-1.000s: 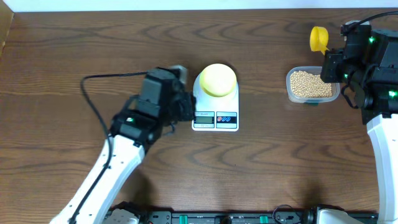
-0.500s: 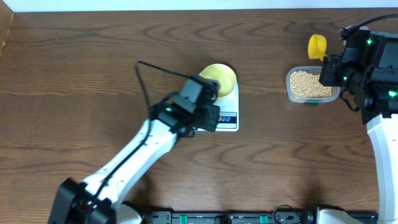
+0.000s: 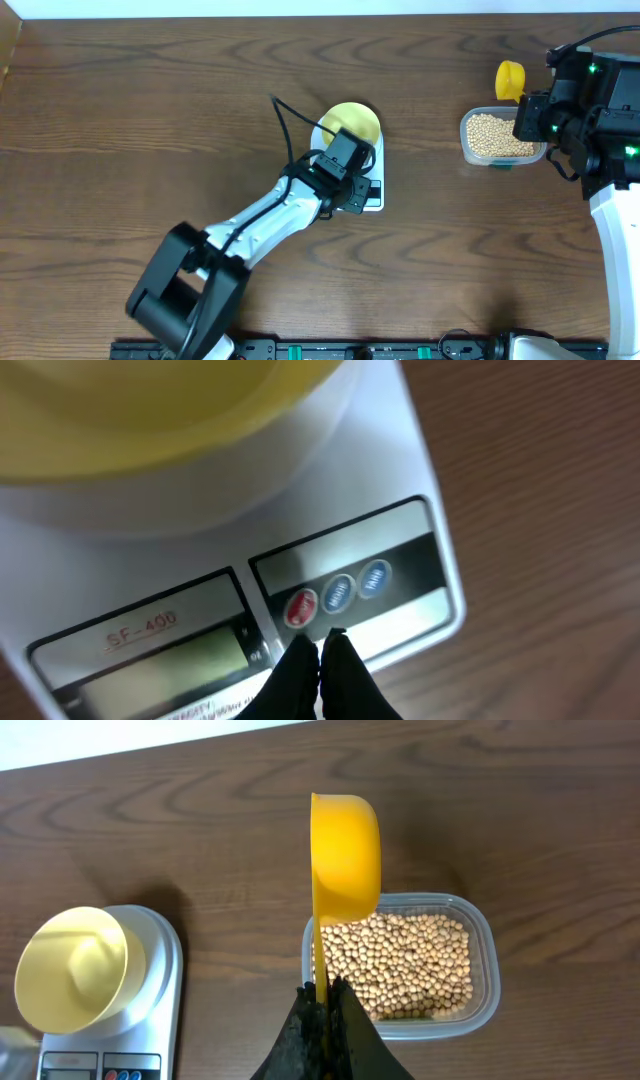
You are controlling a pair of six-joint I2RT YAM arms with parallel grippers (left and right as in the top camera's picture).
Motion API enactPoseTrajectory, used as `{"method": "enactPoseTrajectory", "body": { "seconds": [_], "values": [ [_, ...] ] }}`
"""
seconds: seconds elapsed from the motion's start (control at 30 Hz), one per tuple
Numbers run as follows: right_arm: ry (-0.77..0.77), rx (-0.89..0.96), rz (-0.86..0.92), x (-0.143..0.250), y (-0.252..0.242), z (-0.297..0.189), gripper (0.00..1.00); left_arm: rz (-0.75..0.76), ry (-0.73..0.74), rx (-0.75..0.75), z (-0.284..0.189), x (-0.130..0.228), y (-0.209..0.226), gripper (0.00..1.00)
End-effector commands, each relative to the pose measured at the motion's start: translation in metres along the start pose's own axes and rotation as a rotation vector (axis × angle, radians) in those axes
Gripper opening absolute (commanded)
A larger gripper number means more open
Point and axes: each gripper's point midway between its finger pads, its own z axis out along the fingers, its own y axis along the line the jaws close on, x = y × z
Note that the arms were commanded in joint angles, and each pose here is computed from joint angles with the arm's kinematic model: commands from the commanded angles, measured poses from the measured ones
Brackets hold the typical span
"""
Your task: Scoop item into bowl and weigh 50g on scale
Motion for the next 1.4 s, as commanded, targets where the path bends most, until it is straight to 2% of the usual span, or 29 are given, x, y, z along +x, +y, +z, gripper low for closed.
{"method": "enactPoseTrajectory", "body": {
  "seconds": [0.0,0.53,1.37],
  "values": [
    [-0.020,0.013,0.000,-0.007,-0.002,-0.003,0.01,0.000,0.001,-0.022,0.008,-0.004,0.004,0.07],
    [-0.019,0.013,0.001,-0.007,-0.002,-0.003,0.01,0.003,-0.033,-0.039,0.014,-0.008,0.008,0.07],
    [-0.004,0.014,0.003,-0.003,-0.002,-0.003,0.01,-0.018,0.045,-0.067,0.035,0.012,0.016,0.07]
  ]
}}
